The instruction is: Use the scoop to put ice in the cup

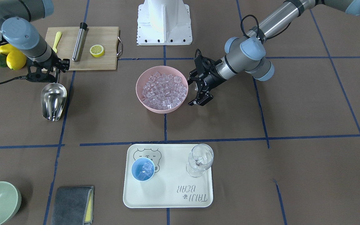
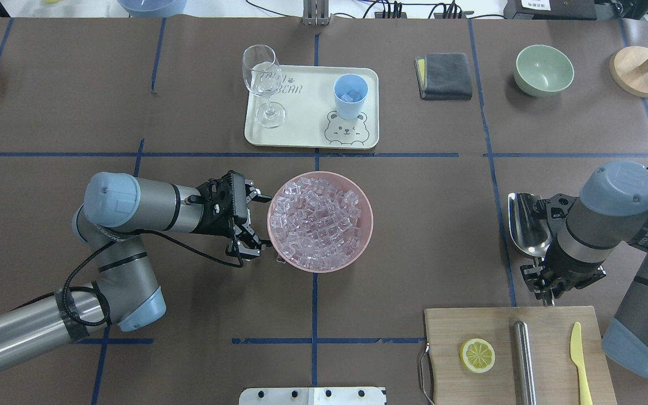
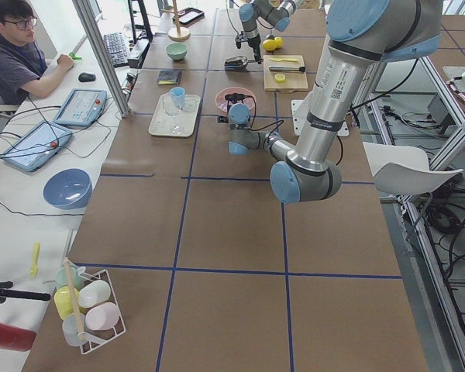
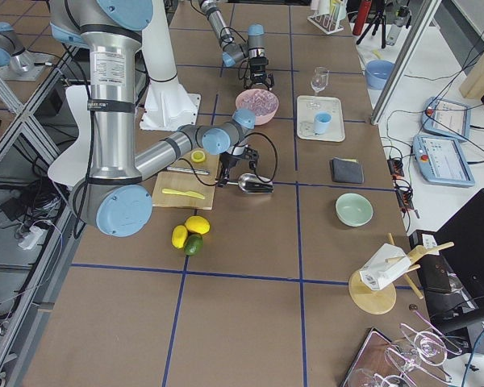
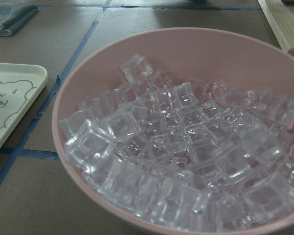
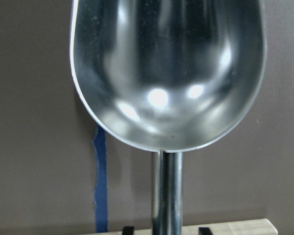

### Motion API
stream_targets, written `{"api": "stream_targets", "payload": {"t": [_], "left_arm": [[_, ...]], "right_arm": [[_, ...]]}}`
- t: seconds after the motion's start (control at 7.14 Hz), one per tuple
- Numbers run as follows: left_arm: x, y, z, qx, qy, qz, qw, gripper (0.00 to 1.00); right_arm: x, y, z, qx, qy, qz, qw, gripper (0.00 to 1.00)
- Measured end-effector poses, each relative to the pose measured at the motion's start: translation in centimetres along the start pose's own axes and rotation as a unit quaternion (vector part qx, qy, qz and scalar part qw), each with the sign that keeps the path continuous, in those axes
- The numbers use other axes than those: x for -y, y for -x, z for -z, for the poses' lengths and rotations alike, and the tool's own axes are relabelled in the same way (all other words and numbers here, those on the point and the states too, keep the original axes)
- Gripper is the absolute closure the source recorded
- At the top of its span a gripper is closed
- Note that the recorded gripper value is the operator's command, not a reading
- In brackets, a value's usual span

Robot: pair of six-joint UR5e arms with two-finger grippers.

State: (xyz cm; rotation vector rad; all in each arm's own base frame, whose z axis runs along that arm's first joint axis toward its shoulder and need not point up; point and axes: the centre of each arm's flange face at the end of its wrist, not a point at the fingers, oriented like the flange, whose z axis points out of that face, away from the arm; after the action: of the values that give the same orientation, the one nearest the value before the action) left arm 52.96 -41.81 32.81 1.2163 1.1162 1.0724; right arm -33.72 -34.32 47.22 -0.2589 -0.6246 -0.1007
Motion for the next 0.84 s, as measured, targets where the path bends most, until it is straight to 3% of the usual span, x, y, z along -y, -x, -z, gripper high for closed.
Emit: {"api": "stream_targets", "payload": {"t": [0.28,0.56,0.84], "left_arm": [[0.0,0.1,0.1,0.001,0.000,0.000,1.0000,0.00],[0.0,0.5,0.3,0.004,0.000,0.000,1.0000,0.00],[-0.5,1.2,1.0,0.006,0.005,0.002,1.0000,0.00]], "right_arm": [[1.0,-0.7,2.5,0.013,-0.024,-0.010,0.9996,0.00],[3.8,-4.0,6.8,0.028,-0.065,-0.018,0.9973,0.00],[6.6,-9.6,10.9,0.028,-0.106,0.022,0.9938,0.00]]}}
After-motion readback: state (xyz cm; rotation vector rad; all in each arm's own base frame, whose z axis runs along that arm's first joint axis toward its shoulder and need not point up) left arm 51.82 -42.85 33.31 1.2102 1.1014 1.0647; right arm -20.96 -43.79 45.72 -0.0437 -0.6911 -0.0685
